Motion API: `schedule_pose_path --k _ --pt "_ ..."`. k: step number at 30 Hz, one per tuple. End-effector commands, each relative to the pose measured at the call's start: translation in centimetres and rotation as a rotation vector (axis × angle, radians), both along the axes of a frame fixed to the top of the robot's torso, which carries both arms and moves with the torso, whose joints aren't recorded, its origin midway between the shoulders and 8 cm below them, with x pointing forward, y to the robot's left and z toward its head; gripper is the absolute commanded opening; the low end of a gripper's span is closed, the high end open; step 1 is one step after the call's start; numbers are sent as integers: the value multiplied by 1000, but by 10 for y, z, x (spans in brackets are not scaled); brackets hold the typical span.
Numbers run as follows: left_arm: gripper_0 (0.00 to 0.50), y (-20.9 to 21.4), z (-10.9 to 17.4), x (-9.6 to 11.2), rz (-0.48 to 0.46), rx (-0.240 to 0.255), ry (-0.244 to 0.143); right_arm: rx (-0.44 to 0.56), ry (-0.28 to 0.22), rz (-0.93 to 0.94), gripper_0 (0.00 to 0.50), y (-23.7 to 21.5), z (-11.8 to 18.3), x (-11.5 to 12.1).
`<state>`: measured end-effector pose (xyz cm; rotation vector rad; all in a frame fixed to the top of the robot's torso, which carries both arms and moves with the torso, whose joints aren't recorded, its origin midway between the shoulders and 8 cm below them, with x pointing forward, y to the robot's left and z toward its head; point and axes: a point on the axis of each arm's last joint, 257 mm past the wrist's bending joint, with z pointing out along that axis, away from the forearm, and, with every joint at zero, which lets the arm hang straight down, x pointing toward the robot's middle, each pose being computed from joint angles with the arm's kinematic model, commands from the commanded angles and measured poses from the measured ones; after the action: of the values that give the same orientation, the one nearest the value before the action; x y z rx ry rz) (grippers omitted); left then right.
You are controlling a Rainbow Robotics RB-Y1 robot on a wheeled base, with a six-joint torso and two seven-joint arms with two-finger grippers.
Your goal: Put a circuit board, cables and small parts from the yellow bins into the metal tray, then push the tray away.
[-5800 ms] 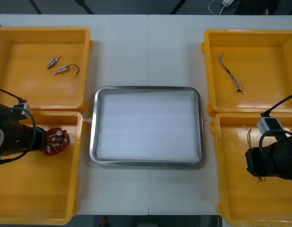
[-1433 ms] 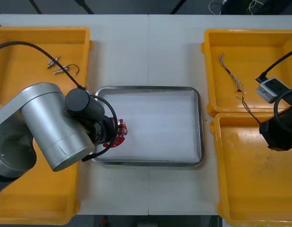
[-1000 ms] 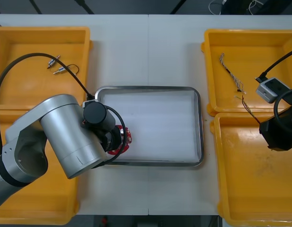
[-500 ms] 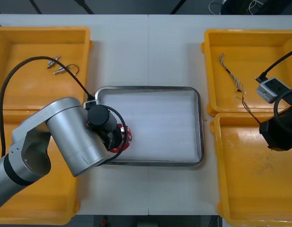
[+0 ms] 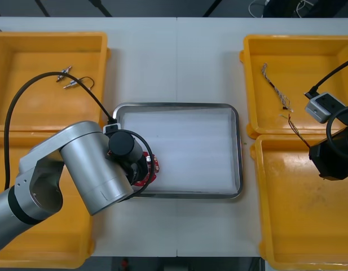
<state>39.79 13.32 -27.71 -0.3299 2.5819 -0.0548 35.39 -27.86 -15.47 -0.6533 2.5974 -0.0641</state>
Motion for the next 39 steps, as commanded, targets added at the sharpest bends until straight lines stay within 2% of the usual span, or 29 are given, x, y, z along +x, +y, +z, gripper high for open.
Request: schedule_pose_path --k 1,6,11,14,17,23,29,35,39 --pt "51 -20 12 7 40 -76 -37 -27 -44 -22 0 -11 17 8" --pt "83 -18 13 8 44 -73 -45 -27 -44 -22 0 -11 17 8" --pt "229 -16 16 12 42 -66 -61 -27 -44 -22 0 -11 17 8" --pt "280 -14 16 12 42 -61 -62 -27 -44 -22 0 -11 17 8" --pt "358 -11 15 12 44 -55 -62 -27 -44 -22 0 -11 17 8" --pt "442 -10 24 16 35 -54 -85 -27 -44 -22 0 -11 17 8" --pt "486 -5 45 17 41 -57 -120 -27 -44 -22 0 -11 17 8" --pt "492 1 76 15 29 -41 -164 -27 -44 -22 0 -11 17 8" --pt "493 10 100 18 24 -49 -185 -27 -44 -22 0 -11 17 8"
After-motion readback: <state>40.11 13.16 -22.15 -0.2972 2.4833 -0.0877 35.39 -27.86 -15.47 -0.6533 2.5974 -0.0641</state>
